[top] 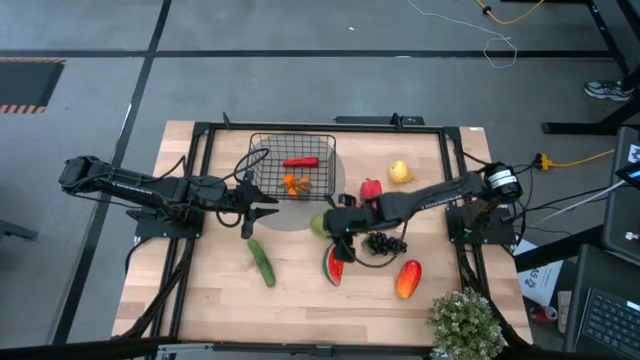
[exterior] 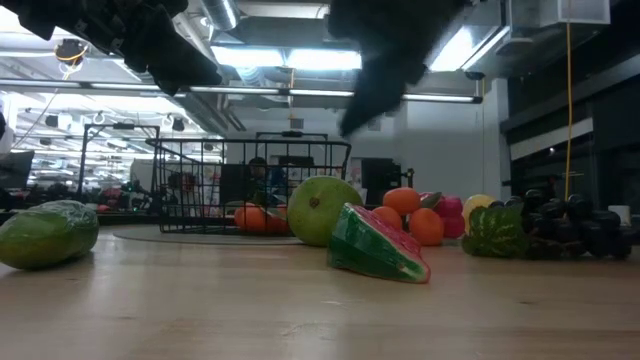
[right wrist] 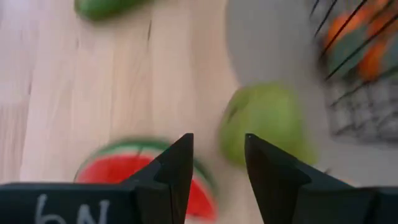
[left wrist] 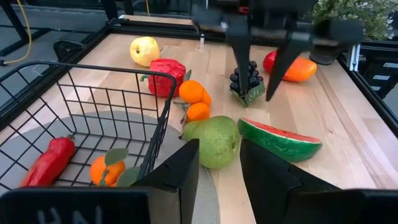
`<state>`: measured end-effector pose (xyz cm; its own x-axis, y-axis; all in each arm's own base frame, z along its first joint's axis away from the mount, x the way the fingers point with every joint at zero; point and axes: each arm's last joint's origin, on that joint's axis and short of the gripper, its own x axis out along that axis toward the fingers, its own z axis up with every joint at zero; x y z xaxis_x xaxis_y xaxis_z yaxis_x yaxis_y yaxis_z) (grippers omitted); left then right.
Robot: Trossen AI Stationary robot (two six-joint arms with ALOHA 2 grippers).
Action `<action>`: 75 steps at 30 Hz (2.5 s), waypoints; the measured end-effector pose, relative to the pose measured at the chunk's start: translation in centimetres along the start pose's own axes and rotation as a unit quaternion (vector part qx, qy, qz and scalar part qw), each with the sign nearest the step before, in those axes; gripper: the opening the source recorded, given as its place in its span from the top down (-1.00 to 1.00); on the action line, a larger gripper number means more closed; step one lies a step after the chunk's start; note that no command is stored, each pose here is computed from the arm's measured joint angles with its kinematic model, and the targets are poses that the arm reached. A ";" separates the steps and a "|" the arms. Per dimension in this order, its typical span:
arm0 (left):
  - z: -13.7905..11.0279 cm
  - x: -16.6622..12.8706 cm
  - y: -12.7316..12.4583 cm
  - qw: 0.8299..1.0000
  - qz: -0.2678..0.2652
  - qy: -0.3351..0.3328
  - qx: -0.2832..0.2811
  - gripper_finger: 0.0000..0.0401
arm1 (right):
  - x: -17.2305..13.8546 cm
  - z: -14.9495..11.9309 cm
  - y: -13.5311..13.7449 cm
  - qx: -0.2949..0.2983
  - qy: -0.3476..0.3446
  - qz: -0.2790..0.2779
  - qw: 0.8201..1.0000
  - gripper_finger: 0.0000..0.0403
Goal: Build produce basket
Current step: Put the black grapes into the wire basket
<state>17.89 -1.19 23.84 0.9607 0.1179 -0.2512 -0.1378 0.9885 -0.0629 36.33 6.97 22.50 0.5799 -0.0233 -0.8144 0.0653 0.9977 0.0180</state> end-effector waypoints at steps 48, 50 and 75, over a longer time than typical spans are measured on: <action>0.0 0.0 0.0 1.000 0.000 0.000 0.001 0.43 | 1.6 -9.8 2.1 0.209 0.203 -0.077 0.953 0.34; 0.0 0.0 0.0 1.000 0.000 0.000 0.001 0.43 | 1.6 -9.7 2.0 0.218 0.196 -0.088 0.952 0.43; 0.0 0.0 0.0 1.000 0.000 0.000 0.000 0.42 | -4.7 -2.4 2.3 0.123 0.146 -0.193 0.962 1.00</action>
<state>17.89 -1.19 23.84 0.9607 0.1181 -0.2512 -0.1377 0.9885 -0.0620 31.76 9.55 24.96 0.2236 -0.3335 -0.9159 0.4417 0.8723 -0.2098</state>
